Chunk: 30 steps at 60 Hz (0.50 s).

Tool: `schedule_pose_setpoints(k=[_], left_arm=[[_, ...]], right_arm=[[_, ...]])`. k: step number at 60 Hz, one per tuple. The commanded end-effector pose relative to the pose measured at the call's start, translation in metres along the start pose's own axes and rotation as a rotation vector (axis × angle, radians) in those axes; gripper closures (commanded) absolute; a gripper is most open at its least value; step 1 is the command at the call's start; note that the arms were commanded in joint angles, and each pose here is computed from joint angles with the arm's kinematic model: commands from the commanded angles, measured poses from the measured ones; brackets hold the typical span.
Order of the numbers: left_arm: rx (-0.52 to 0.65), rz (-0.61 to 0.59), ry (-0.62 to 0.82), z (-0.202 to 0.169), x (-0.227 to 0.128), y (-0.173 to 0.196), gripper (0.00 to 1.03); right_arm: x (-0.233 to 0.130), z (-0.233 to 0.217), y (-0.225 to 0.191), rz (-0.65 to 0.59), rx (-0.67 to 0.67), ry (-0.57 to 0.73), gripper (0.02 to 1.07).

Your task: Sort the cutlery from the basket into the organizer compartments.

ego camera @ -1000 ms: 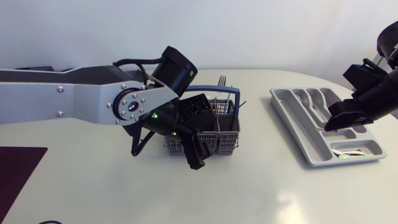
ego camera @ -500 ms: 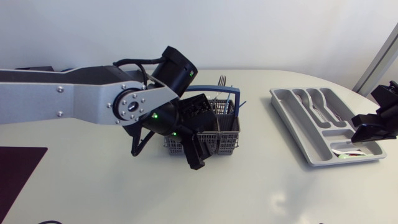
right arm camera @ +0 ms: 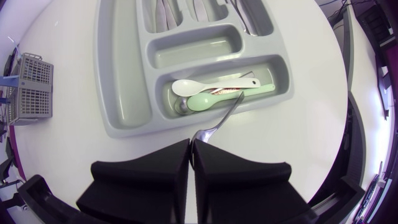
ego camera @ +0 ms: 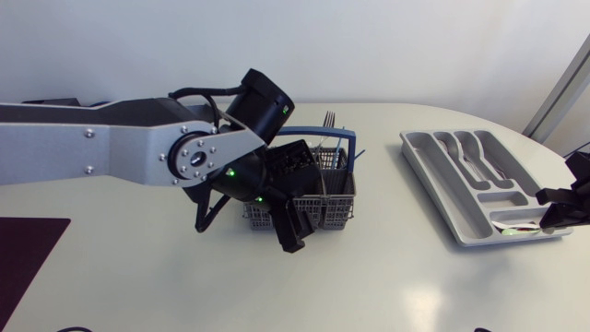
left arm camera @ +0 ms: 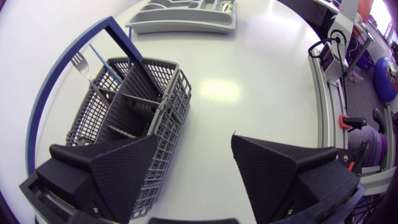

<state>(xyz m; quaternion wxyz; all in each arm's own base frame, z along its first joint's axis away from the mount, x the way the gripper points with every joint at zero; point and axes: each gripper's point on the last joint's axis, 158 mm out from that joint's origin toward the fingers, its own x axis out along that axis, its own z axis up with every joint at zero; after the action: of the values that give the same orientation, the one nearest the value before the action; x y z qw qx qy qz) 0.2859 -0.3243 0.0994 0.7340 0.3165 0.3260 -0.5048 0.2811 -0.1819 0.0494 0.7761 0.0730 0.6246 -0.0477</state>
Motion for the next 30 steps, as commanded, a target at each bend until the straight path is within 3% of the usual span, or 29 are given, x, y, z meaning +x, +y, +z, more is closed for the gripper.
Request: schedule_pose_setpoints(k=[1, 20, 30], left_arm=[[-0.007, -0.007, -0.006, -0.001, -0.003, -0.005, 0.21], [-0.012, -0.005, -0.007, -0.002, -0.004, -0.004, 0.21], [-0.012, -0.005, -0.008, -0.001, -0.005, -0.004, 0.21]], right_arm=[[0.009, 0.003, -0.008, -0.009, 0.005, 0.009, 1.02], [0.027, 0.022, -0.003, -0.002, 0.026, 0.012, 1.01], [0.037, 0.033, 0.006, 0.003, 0.024, 0.0, 0.89]])
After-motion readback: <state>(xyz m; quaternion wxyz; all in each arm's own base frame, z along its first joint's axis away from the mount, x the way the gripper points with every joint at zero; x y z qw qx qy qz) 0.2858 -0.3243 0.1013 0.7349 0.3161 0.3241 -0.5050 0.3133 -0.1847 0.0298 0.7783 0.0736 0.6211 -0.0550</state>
